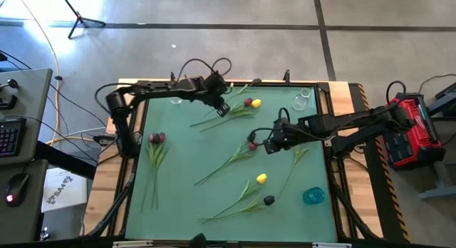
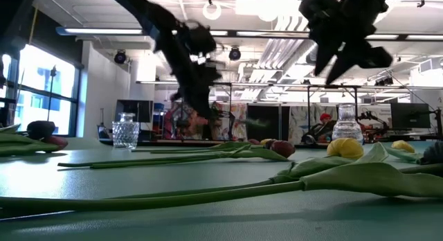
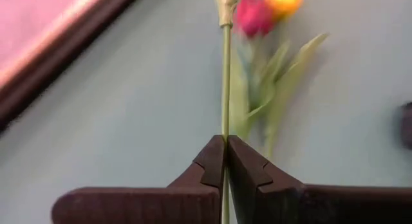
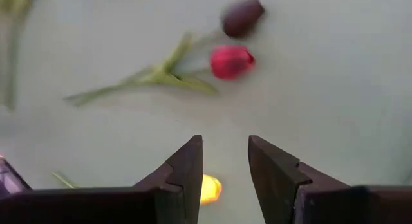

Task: Sort flowers into vase by color
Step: Put the black flower into the left transparent vase

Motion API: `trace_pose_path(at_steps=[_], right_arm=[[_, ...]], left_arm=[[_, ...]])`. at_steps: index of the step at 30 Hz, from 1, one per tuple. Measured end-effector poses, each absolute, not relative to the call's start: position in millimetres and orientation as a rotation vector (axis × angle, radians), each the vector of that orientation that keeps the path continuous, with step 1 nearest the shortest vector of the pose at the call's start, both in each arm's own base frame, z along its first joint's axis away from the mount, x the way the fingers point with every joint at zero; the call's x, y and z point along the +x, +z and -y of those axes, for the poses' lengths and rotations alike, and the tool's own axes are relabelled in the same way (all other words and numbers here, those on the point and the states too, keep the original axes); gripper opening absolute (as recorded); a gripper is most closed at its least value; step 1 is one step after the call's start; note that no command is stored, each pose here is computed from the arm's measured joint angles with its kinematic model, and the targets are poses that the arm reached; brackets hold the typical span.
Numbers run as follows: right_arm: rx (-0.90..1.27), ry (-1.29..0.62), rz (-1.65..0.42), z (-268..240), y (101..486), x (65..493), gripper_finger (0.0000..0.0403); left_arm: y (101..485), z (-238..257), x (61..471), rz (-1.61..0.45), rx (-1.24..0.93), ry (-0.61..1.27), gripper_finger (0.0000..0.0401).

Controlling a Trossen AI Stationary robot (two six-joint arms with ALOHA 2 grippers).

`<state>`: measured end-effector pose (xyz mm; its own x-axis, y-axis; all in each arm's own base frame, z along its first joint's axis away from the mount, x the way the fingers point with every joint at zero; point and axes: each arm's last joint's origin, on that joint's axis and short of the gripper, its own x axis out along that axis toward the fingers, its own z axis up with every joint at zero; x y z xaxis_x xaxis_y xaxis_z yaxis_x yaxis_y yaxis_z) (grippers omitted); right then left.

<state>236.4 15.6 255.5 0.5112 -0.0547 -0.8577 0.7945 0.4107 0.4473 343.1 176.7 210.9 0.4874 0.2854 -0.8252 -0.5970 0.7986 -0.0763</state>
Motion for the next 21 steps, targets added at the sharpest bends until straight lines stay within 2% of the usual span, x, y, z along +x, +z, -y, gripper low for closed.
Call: trace_pose_path(at_steps=[5,13,16,21], right_arm=[[0.987,-0.583,-0.726,-7.7,263.8,248.5,0.0113],[0.873,-0.657,-0.284,9.0,299.1,251.6,0.0113],[0.778,-0.735,-0.242,18.1,303.0,247.2,0.0113],[0.824,-0.710,-0.233,30.3,305.0,247.6,0.0113]], left_arm=[[251.3,-156.1,338.6,-0.799,-0.353,0.507,0.0000],[285.3,-123.6,342.2,-0.640,-0.370,0.458,0.0000],[288.7,-110.8,348.9,-0.605,-0.339,0.434,0.0000],[296.8,-93.3,359.8,-0.499,-0.339,0.423,0.0000]])
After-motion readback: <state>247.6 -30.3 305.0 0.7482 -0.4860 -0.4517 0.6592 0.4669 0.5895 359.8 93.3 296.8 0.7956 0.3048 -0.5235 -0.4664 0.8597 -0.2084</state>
